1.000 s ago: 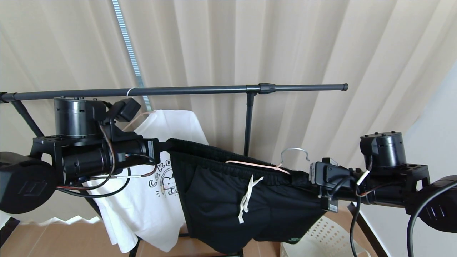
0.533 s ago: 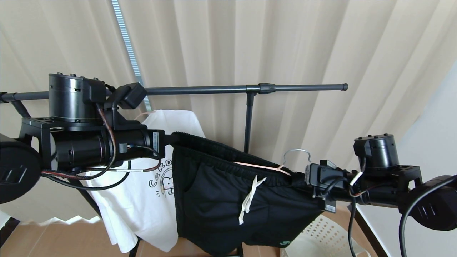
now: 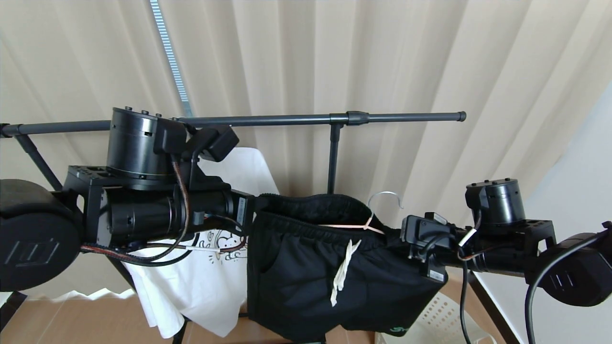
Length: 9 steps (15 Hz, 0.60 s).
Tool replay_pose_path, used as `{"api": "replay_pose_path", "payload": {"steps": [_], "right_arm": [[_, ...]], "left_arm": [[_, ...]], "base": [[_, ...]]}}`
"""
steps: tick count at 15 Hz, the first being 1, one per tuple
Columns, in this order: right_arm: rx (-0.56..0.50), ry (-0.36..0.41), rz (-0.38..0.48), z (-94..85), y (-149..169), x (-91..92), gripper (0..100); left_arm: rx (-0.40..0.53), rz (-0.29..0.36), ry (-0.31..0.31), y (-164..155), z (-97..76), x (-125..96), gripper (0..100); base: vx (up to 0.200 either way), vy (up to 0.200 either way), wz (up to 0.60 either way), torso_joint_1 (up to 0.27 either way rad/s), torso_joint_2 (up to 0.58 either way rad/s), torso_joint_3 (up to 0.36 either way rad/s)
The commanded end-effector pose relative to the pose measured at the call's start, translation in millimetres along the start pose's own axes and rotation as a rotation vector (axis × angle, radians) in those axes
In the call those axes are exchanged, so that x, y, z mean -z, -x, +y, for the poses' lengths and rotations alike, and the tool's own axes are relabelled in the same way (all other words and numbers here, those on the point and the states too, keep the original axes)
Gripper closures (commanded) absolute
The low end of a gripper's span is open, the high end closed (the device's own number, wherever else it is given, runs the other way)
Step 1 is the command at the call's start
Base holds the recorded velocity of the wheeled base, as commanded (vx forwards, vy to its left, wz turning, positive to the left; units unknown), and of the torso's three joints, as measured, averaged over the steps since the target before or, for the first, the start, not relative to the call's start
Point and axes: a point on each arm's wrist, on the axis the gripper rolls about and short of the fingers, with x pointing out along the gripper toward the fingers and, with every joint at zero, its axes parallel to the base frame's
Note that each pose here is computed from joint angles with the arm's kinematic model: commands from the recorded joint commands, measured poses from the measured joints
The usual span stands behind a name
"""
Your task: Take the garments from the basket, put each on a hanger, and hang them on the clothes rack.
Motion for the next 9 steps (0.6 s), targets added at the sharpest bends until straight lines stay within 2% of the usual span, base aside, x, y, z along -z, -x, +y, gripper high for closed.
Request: {"api": "replay_pose_path", "payload": {"steps": [1,3,9], "right_arm": [[0.009,-0.022,-0.040,7.9,10.1,-19.9,100],[0.034,-0.050,-0.051,14.2,16.7,-32.9,100],[0.036,-0.109,-0.082,15.8,16.1,-43.7,100]], "left_arm": [[0.011,0.053,-0.013,-20.4,-7.8,8.2,100],[0.016,0.054,-0.016,-23.1,-9.6,7.4,100],[0.056,0.060,-0.037,-19.8,-24.0,10.8,100]], "base": [[0.000,0.000,0.00,0.000,0.00,0.000],[0.000,0.000,0.00,0.000,0.00,0.000],[0.000,0.000,0.00,0.000,0.00,0.000]]}}
